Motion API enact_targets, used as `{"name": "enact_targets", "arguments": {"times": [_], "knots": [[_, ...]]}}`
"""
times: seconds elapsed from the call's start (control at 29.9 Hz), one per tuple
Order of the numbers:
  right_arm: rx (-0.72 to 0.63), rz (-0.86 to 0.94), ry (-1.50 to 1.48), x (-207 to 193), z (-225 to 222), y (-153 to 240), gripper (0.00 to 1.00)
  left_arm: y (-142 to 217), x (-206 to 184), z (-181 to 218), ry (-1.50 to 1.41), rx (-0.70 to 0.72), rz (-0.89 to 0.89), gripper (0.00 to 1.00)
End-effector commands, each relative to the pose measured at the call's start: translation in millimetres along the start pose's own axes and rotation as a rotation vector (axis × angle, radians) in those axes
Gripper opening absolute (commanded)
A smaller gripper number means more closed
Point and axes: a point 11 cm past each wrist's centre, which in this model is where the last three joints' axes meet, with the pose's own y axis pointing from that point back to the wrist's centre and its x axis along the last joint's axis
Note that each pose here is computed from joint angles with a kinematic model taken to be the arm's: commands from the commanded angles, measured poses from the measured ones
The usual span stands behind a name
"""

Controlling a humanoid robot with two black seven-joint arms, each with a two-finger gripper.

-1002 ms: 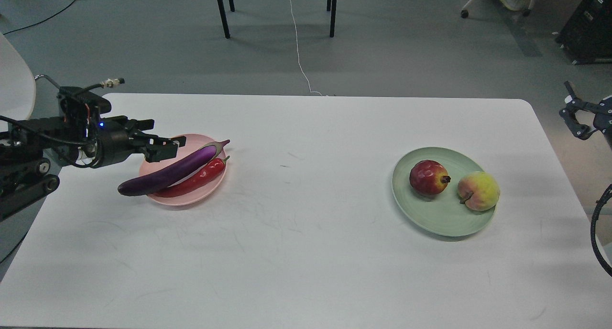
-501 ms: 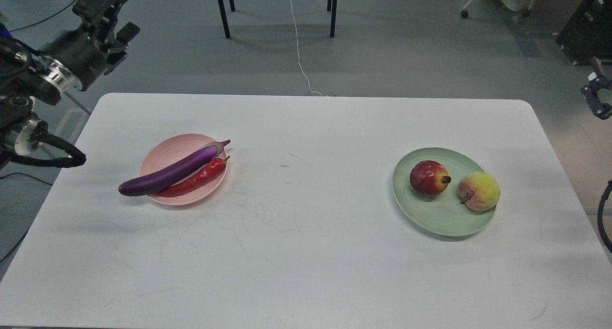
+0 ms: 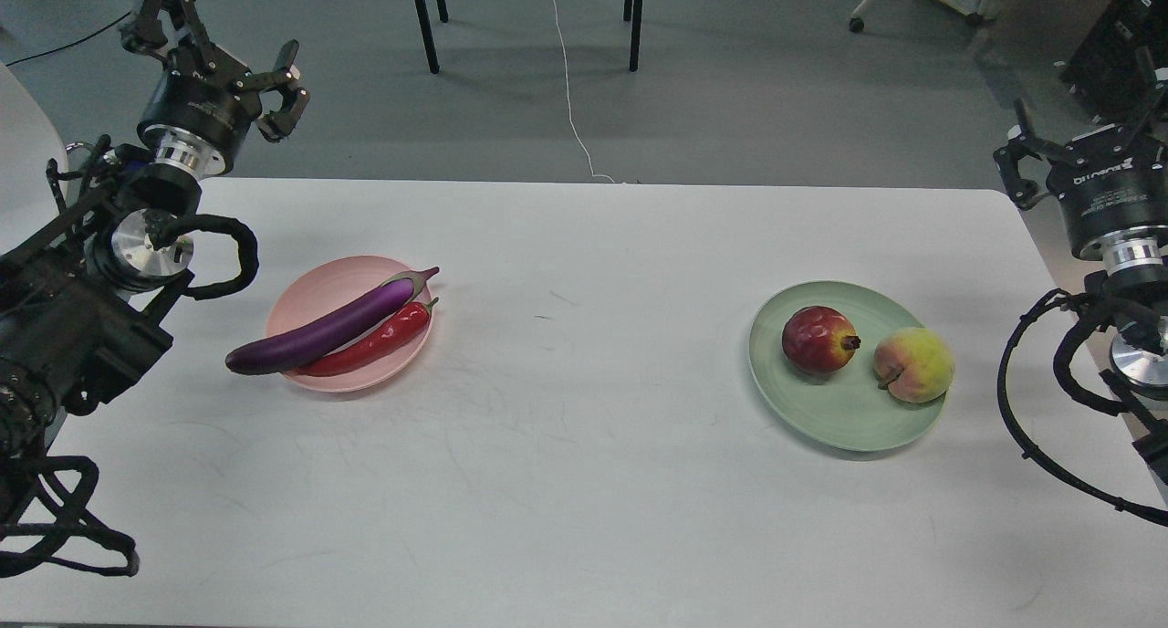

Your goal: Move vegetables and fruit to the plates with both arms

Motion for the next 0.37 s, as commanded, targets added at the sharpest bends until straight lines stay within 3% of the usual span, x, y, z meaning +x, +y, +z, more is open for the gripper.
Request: {"name": "enact_targets", "arguments": {"times": [0.0,0.33], "knots": [[-0.005,0.037,-0.029,8,16,5,0.99,5,3,-15,0.032,0.018,0.011,0.98],[-0.019,0.061,-0.008,16,20,5,0.99,6,4,-17,0.041,-0.007,0.022,0.98]]}}
